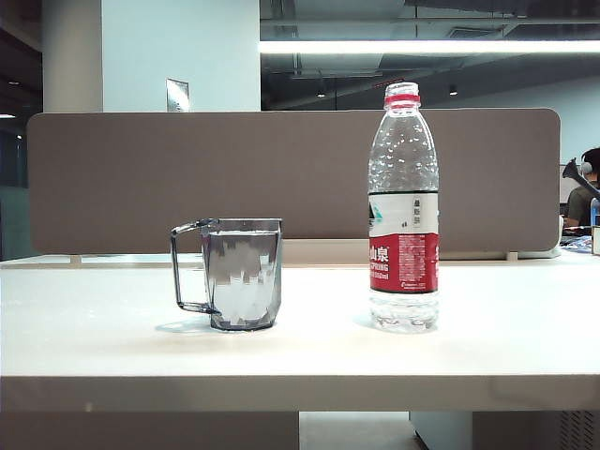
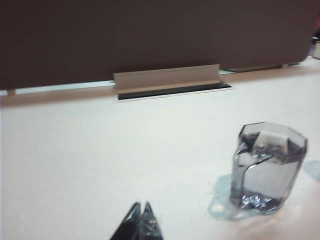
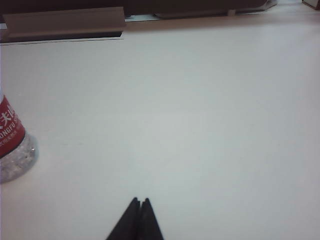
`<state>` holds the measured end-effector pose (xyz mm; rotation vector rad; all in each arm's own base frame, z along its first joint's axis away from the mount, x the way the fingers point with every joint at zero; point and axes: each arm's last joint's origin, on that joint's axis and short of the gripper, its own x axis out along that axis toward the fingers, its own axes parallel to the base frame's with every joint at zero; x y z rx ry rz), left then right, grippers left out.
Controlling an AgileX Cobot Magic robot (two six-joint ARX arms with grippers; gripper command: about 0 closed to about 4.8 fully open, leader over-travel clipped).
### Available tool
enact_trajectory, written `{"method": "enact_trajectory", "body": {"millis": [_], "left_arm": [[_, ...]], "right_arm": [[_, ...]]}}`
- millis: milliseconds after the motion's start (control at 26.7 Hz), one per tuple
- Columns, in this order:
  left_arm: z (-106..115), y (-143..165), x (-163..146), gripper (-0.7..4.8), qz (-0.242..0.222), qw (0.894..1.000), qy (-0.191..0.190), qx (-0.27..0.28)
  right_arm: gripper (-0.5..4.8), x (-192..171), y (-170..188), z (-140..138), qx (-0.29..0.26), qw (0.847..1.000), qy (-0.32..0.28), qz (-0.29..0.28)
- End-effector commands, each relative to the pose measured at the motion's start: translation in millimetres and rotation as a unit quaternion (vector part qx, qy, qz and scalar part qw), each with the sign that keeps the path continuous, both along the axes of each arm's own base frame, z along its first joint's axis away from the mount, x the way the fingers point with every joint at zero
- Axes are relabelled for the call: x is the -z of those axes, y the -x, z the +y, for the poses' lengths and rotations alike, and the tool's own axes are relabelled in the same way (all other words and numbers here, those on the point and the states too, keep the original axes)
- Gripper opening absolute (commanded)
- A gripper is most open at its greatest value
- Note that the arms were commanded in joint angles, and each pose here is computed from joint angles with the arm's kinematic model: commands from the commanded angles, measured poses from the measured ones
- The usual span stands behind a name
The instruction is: Pick up the mineral water bottle on the table and pour water into the mug until it's full.
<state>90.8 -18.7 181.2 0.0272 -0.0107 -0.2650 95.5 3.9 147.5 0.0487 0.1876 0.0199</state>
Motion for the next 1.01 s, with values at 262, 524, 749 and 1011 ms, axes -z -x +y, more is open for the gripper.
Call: {"method": "enact_trajectory", "body": {"millis": [262,524,749,1011], "left_arm": [[4,-5,27,-0.05,0.067,0.997,0.011,-0.028],[13,-5,32,-0.05,0.094,0.993,0.011,-0.073],[13,-5,32,-0.05,0.094,0.993,0.012,-0.073],[13,-5,32,-0.05,0.094,0.993,0.012,-0.073]], "right_arm": [[-0.05,1,0,0,0.0,1.0,0.001,-0.003],[-0.05,1,0,0,0.0,1.0,0.001,-0.003],[-0.05,1,0,0,0.0,1.0,0.001,-0.003],[-0.05,1,0,0,0.0,1.0,0.001,-0.003]]}}
